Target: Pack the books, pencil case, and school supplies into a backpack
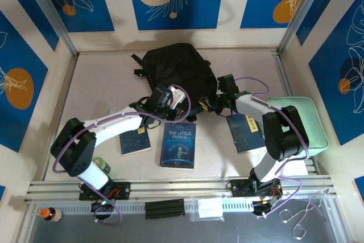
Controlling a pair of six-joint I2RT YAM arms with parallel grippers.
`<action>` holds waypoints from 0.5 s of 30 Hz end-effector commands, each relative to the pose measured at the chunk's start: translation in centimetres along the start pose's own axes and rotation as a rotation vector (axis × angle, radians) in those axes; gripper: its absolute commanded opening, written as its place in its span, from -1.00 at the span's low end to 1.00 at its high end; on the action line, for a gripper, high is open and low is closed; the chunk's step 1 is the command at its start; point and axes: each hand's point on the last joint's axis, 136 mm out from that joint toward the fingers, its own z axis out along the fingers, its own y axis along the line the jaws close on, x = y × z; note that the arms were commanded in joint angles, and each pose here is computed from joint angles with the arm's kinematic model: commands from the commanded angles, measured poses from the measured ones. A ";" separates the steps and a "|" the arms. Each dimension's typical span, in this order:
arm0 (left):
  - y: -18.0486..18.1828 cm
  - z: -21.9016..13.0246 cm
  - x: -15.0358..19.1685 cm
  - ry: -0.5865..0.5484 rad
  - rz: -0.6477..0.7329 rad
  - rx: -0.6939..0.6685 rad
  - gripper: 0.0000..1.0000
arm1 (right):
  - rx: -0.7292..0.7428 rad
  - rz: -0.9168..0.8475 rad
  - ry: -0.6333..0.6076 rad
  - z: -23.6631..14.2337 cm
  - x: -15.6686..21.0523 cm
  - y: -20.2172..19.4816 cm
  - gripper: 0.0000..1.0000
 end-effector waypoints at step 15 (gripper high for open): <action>6.4 0.0 5.2 0.235 -0.034 -0.311 -1.00 | -0.015 -0.060 -0.102 -1.8 -0.9 1.6 -0.83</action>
